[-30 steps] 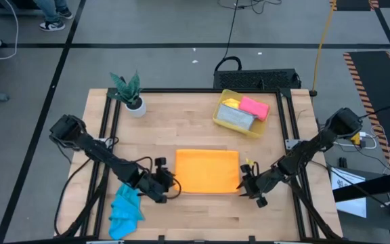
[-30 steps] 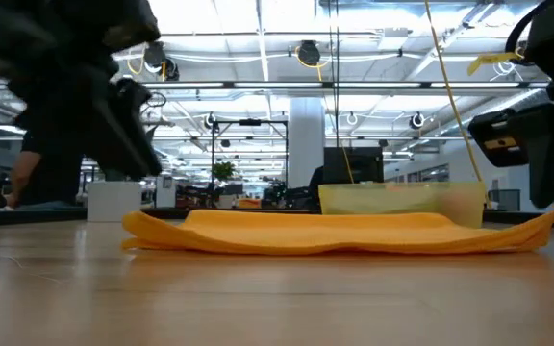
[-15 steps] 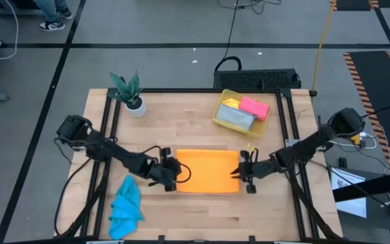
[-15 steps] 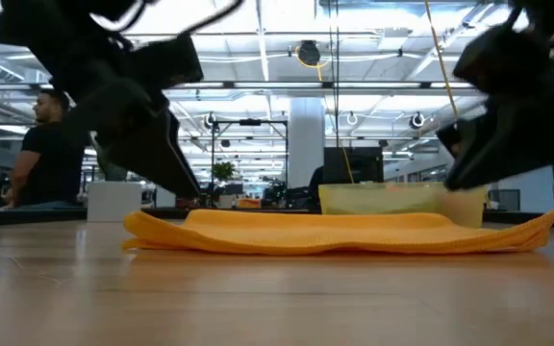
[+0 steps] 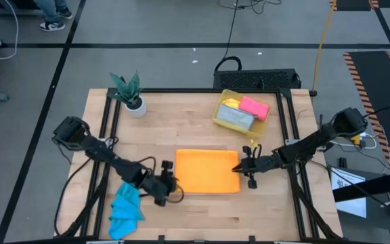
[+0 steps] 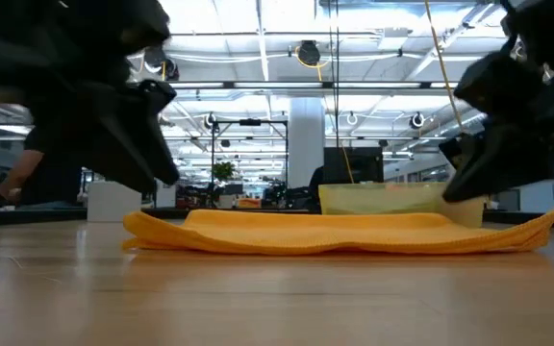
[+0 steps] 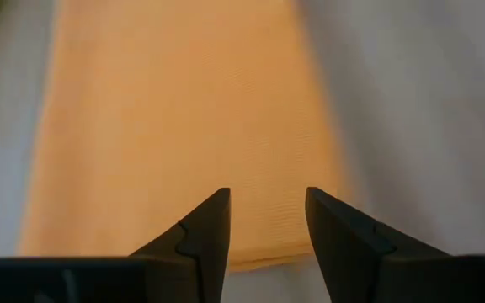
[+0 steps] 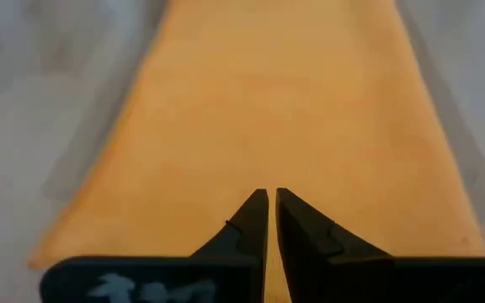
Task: Fold microfiber towels
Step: Fold the orange kitchen towel
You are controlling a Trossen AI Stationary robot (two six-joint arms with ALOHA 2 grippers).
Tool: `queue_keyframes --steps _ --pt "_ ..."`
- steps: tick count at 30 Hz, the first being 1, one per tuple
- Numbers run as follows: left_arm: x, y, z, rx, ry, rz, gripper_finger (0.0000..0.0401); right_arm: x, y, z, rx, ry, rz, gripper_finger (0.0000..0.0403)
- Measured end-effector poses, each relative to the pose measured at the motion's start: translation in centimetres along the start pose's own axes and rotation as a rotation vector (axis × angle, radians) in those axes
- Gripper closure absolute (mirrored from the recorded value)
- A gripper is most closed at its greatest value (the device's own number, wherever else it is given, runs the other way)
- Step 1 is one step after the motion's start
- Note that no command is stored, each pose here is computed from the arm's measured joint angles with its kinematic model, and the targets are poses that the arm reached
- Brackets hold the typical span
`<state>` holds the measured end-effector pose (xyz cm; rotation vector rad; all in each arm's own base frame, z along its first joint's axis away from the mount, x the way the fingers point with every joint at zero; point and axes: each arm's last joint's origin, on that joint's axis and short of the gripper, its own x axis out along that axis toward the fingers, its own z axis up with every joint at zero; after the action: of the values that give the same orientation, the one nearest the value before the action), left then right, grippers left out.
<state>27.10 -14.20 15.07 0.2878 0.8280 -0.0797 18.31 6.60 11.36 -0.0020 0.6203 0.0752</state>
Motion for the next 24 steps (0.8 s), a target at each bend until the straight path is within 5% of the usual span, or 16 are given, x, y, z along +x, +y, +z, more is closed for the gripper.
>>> queue_keyframes --steps 9,24 --pt "-0.4 -2.2 0.1 0.065 -0.057 -0.037 0.0242 -1.0 0.8 1.1 -0.003 -0.075 0.13 0.0354" --pt "2.1 -1.2 -0.7 0.035 0.003 -0.044 0.0266 -1.9 4.0 0.0 -0.242 -0.064 0.285 0.0287"
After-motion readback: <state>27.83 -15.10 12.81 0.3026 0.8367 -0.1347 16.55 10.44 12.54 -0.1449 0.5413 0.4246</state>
